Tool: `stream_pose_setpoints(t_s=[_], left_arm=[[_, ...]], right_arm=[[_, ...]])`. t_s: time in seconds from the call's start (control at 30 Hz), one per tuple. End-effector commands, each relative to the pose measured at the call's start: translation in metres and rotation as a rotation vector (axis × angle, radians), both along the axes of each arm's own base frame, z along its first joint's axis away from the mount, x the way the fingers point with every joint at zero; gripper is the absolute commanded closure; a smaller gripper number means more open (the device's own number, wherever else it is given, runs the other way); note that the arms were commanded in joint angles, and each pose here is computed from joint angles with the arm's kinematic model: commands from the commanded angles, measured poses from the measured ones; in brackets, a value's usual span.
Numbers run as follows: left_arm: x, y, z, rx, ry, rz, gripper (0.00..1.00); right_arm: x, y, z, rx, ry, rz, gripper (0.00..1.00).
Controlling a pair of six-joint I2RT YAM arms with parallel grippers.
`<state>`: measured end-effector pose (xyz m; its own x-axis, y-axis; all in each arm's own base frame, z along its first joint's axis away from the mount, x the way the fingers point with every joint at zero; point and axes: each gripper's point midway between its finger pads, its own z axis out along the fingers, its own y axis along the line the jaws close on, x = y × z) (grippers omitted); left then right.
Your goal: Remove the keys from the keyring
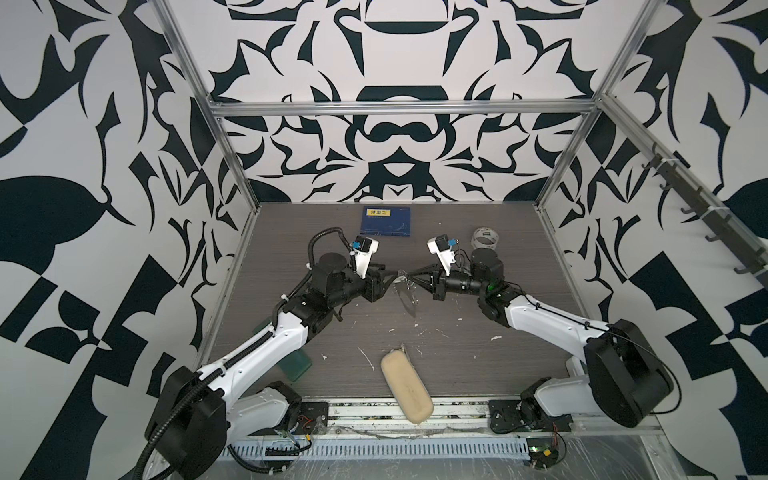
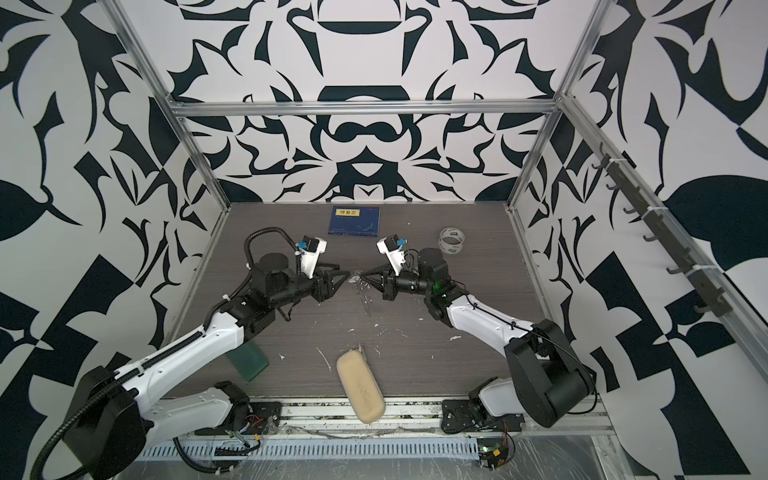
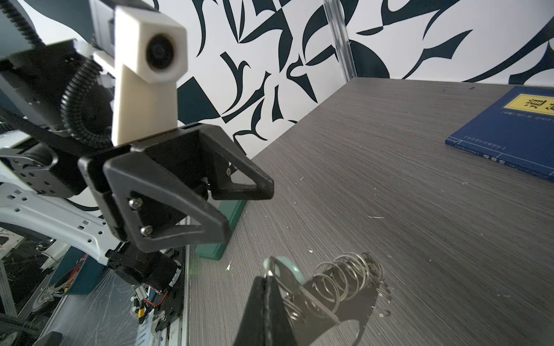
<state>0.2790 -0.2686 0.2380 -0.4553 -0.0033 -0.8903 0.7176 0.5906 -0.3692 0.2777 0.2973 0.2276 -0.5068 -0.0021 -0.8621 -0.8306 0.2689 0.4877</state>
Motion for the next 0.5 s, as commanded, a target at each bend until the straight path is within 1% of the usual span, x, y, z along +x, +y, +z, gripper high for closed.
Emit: stream_pose_setpoints(t_s=[0.0, 0.07, 0.13, 0.2, 0.27, 0.33, 0.4, 0.47], left_arm=[[-0.005, -0.004, 0.007, -0.024, -0.008, -0.033, 0.47], [-0.007, -0.002, 0.005, 0.001, -0.005, -0.035, 0.47], [-0.012, 0.000, 0.005, 0.012, -0.028, -0.051, 0.49], [-0.017, 0.002, 0.003, 0.019, -0.047, -0.059, 0.55], [-0.024, 0.002, 0.001, 0.027, -0.095, -0.097, 0.61], [-0.027, 0.006, -0.002, 0.025, -0.125, -0.092, 0.63], [-0.028, 0.008, -0.007, 0.030, -0.129, -0.087, 0.67], [-0.027, 0.009, -0.013, 0.055, -0.120, -0.083, 0.68]], right_arm=[[-0.005, -0.001, 0.028, 0.058, -0.084, 0.023, 1.00], [-0.003, -0.002, 0.027, 0.057, -0.082, 0.015, 1.00], [-0.002, -0.002, 0.028, 0.059, -0.084, 0.013, 1.00], [-0.003, -0.002, 0.028, 0.061, -0.083, 0.022, 1.00], [-0.004, -0.001, 0.029, 0.064, -0.084, 0.032, 1.00], [-0.005, 0.000, 0.030, 0.069, -0.087, 0.040, 1.00], [-0.006, 0.000, 0.032, 0.074, -0.091, 0.050, 1.00], [-0.008, 0.000, 0.033, 0.078, -0.095, 0.057, 1.00]])
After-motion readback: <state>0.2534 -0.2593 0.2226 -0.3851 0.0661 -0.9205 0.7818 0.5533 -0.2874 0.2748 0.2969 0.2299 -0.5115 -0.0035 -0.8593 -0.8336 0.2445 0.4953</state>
